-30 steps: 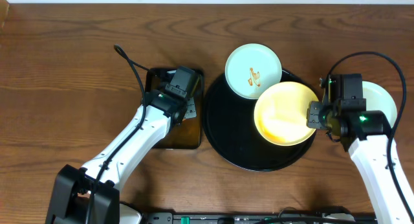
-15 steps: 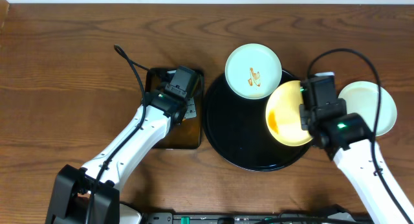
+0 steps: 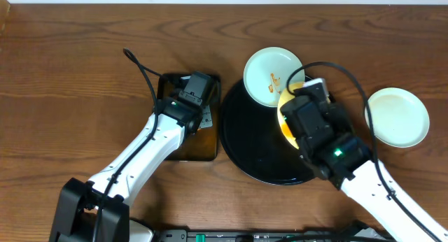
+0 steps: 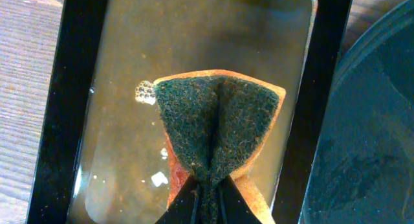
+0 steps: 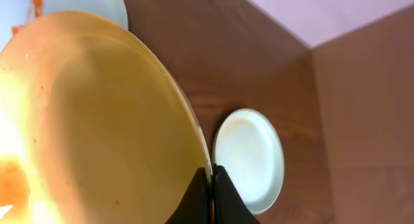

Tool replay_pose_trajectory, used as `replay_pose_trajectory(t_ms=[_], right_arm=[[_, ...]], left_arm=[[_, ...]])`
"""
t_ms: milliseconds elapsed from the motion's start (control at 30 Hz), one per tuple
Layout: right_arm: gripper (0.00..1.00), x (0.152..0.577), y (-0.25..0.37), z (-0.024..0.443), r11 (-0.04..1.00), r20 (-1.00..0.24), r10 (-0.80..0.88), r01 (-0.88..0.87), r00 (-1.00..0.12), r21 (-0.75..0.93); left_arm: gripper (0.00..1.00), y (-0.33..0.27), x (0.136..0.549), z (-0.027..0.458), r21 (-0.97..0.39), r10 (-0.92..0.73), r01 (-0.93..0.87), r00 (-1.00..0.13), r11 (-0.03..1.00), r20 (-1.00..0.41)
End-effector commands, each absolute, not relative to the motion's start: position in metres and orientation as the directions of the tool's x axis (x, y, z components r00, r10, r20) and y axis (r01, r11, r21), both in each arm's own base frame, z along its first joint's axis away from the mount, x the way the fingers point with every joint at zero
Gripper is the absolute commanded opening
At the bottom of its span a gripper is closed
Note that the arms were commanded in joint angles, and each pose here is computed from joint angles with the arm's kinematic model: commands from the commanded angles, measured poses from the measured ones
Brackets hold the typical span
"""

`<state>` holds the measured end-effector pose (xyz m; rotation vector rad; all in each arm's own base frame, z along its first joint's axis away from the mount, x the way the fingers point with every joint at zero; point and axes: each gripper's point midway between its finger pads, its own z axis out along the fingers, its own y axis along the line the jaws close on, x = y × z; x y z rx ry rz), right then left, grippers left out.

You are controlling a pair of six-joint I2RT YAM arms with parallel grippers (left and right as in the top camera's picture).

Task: Clean dirty plates on tray and stack at the side
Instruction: 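Slide the yellow plate rightward off the round tray with the right gripper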

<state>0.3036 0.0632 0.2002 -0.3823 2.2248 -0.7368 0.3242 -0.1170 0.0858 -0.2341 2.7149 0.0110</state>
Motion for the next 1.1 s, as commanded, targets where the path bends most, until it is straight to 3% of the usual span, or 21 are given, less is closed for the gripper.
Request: replay_pose_trajectory(t_ms=[0, 567, 833, 1067], right_arm=[[0.01, 0.305, 0.063, 0.225, 0.719, -0.558, -0.537, 0.003, -0.633, -0.695], [0.01, 0.308, 0.068, 0.231, 0.722, -0.582, -0.539, 0.022, -0.608, -0.691], [0.01, 0.318, 0.031, 0.214, 0.844, -0.691, -0.272, 0.179, -0.67, -0.506], [0.01, 0.325, -0.033, 0.189, 0.864, -0.717, 0.079, 0.406, -0.693, -0.297]], left_arm=[[0.08, -0.112, 0.325, 0.089, -0.015, -0.158, -0.167, -0.895, 0.986, -0.417], [0.08, -0.112, 0.325, 0.089, -0.015, -0.158, -0.167, -0.895, 0.986, -0.417], [0.08, -0.112, 0.325, 0.089, -0.015, -0.158, -0.167, -0.895, 0.986, -0.417], [0.08, -0.112, 0.324, 0.089, -0.015, -0.158, -0.167, -0.895, 0.986, -0.417]])
